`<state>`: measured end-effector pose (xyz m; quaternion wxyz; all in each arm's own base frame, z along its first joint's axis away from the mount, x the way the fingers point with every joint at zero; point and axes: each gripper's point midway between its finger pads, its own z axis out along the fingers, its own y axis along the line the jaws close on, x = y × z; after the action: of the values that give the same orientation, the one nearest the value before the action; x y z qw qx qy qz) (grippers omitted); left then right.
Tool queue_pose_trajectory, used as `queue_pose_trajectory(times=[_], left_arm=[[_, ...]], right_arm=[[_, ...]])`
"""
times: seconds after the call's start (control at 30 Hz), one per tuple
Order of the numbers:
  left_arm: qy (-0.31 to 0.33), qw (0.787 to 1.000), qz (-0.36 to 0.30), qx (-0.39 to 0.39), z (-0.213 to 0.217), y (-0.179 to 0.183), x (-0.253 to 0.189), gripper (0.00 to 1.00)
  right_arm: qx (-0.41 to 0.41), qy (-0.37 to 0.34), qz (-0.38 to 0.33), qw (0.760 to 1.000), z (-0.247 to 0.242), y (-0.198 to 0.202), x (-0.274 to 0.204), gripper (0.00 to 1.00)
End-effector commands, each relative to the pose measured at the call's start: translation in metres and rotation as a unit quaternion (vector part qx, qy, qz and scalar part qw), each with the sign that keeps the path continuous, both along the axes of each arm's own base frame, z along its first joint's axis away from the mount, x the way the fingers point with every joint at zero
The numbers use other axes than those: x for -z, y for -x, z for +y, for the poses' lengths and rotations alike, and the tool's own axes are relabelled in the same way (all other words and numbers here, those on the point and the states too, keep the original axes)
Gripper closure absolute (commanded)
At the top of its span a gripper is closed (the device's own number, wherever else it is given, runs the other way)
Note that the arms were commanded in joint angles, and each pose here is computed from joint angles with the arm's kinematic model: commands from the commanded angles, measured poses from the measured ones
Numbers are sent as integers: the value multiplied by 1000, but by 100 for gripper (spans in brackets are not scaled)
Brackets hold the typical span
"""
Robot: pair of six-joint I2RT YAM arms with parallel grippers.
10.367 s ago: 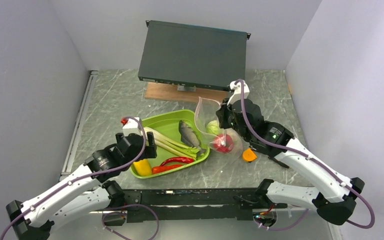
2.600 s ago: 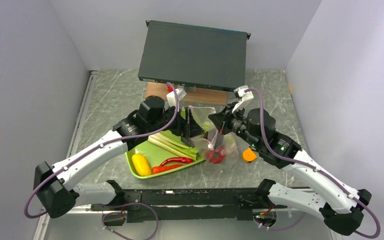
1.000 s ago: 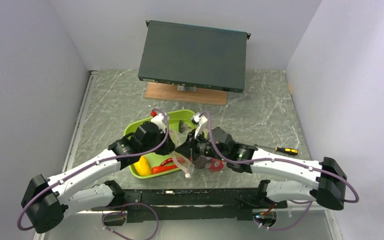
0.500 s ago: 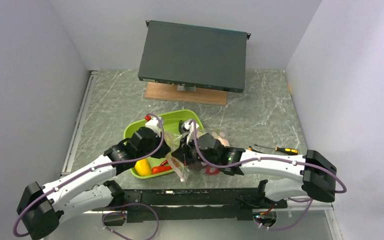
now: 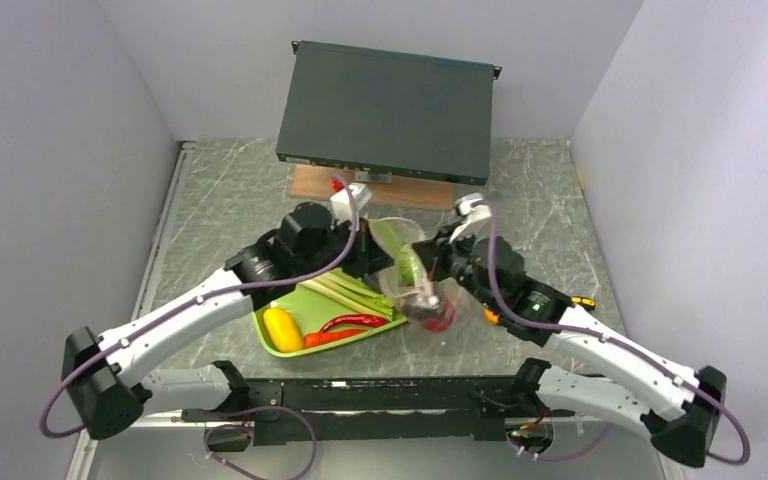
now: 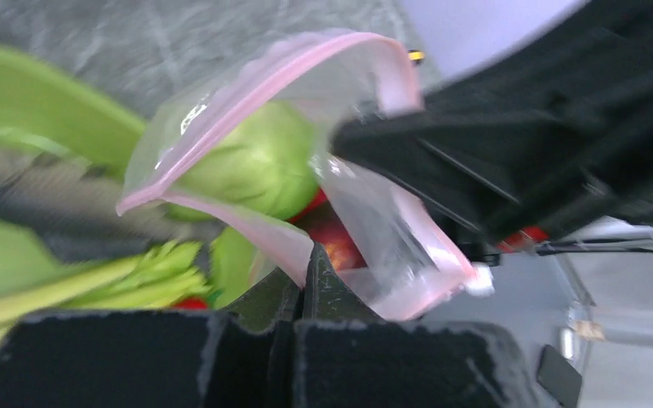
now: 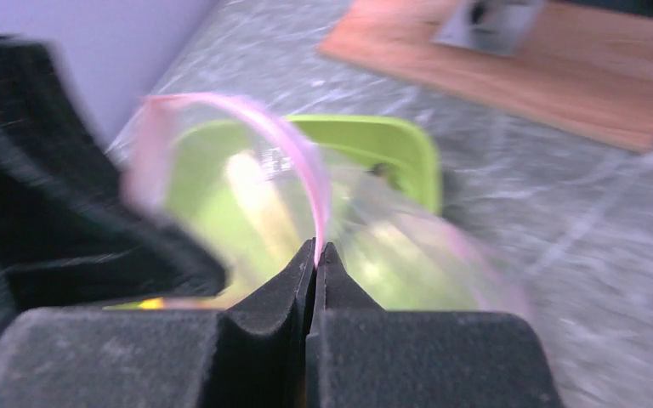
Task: Place the food in the zip-top bag and seal the zipper
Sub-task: Adjust the zipper food storage bag at the center of the board.
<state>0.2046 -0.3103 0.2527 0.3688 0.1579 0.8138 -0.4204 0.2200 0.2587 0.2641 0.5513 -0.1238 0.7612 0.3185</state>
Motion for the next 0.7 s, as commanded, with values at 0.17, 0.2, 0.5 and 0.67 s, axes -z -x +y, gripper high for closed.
queue_pose_trajectory(times=[0.17, 0.2, 0.5, 0.67], left_arm=[[134, 987, -1, 87, -87, -3, -85, 100], [142, 986, 5, 84, -91, -5, -88, 100], [169, 984, 42, 42, -115, -20, -92, 100], [152, 986, 54, 50, -130, -18, -88, 100]], right_arm=[[176, 75, 22, 981, -102, -32, -23, 100], [199, 94, 33, 975, -112, -35, -22, 100], [263, 170, 125, 941, -160, -56, 8, 100], [280, 158, 129, 938, -168, -62, -3, 100]])
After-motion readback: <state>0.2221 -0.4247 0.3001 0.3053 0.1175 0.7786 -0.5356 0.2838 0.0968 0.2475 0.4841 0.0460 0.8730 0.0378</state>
